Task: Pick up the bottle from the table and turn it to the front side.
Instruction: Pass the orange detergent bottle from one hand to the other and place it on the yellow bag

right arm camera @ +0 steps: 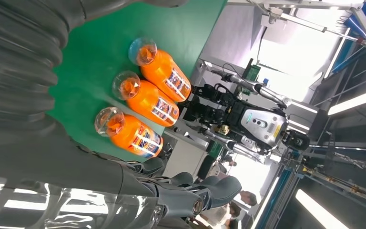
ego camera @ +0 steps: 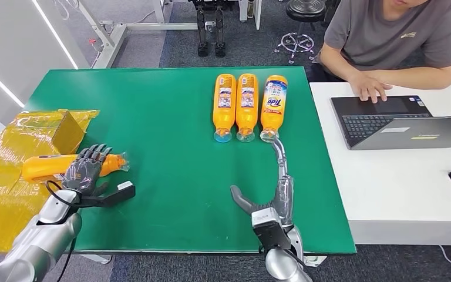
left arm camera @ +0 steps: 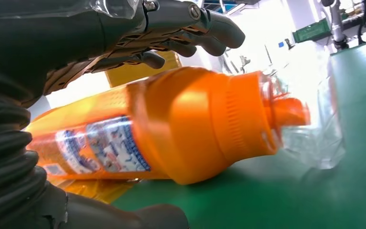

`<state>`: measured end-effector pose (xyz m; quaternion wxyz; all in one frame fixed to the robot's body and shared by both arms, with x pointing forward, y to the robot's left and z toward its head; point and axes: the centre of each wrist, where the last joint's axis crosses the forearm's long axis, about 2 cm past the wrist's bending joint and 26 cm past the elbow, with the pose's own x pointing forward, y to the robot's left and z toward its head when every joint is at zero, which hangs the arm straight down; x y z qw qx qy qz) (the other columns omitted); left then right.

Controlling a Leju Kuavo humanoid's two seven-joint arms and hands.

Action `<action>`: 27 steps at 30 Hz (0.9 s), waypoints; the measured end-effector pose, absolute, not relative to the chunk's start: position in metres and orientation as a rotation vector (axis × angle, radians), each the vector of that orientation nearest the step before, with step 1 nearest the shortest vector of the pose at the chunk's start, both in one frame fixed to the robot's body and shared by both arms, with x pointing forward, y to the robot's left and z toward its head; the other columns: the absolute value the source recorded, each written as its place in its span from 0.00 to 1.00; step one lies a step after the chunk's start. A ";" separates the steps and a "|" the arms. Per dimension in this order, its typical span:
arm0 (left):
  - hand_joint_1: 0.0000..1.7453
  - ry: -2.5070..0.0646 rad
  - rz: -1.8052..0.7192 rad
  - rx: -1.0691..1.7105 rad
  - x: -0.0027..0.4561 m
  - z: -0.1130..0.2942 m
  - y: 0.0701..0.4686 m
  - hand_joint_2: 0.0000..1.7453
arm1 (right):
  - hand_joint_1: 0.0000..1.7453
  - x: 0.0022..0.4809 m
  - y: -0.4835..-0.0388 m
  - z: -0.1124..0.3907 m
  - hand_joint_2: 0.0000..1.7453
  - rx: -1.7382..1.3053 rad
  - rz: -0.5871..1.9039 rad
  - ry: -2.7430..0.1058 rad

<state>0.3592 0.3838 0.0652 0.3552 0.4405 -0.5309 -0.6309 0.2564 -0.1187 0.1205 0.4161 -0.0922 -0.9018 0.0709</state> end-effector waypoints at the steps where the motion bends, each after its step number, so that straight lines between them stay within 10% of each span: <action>1: 0.00 -1.375 -1.620 1.139 0.357 0.064 0.385 1.00 | 0.00 0.256 -0.119 0.120 1.00 -0.233 0.177 -2.264; 27: 0.00 -1.605 -1.343 1.331 0.277 0.054 0.416 1.00 | 0.00 0.255 -0.122 0.116 1.00 -0.258 0.159 -2.250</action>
